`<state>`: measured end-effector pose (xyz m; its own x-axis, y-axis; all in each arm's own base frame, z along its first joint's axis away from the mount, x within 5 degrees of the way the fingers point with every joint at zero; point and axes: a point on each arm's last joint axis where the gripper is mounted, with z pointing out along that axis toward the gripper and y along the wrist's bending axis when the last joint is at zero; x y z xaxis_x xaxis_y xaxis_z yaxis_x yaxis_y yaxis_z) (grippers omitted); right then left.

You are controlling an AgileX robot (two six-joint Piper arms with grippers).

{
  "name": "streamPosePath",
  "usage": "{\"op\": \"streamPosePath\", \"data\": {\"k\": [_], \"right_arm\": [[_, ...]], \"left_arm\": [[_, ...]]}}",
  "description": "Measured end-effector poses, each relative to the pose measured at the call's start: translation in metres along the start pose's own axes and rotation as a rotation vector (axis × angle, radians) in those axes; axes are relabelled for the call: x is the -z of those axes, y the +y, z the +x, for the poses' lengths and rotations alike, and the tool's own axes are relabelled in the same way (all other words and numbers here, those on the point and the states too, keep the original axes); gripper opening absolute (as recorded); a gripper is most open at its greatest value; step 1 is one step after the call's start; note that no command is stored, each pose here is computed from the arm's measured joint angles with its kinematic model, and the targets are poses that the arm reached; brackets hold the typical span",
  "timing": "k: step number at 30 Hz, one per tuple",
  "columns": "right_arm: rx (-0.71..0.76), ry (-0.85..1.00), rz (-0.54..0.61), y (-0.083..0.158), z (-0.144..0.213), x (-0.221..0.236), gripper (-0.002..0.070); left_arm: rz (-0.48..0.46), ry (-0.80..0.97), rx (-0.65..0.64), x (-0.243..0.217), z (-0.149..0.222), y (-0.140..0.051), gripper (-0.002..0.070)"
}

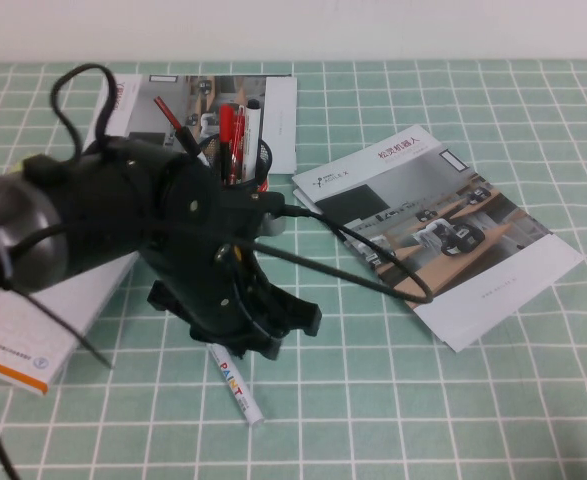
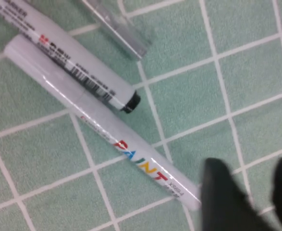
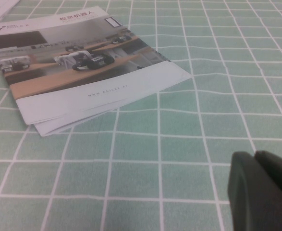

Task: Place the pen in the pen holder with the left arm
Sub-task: Pick up the pen on the table

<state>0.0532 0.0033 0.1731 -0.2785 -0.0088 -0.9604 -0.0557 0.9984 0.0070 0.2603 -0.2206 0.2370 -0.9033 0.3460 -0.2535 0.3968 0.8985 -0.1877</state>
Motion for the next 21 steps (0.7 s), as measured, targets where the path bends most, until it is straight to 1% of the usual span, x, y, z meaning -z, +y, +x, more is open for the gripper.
{"op": "streamPosePath", "data": {"k": [3, 4, 6, 9, 10, 15, 21], "right_arm": [[0.000, 0.000, 0.000, 0.000, 0.000, 0.000, -0.0020], [0.000, 0.000, 0.000, 0.000, 0.000, 0.000, -0.0020], [0.000, 0.000, 0.000, 0.000, 0.000, 0.000, -0.0020], [0.000, 0.000, 0.000, 0.000, 0.000, 0.000, -0.0020], [0.000, 0.000, 0.000, 0.000, 0.000, 0.000, -0.0020], [0.000, 0.000, 0.000, 0.000, 0.000, 0.000, -0.0020], [0.000, 0.000, 0.000, 0.000, 0.000, 0.000, -0.0020]], "left_arm": [[-0.008, 0.033, 0.012, -0.005, -0.001, 0.000, 0.0379], [-0.011, 0.046, 0.033, -0.007, -0.001, 0.000, 0.0420], [-0.023, 0.061, 0.099, -0.010, 0.000, 0.001, 0.0458], [-0.040, 0.072, 0.227, -0.016, -0.001, 0.003, 0.0477], [-0.049, 0.076, 0.250, -0.019, -0.001, 0.004, 0.0479], [-0.078, 0.118, 0.293, -0.033, -0.002, 0.006, 0.0484], [-0.133, 0.163, 0.301, -0.047, -0.002, 0.017, 0.0485]]}}
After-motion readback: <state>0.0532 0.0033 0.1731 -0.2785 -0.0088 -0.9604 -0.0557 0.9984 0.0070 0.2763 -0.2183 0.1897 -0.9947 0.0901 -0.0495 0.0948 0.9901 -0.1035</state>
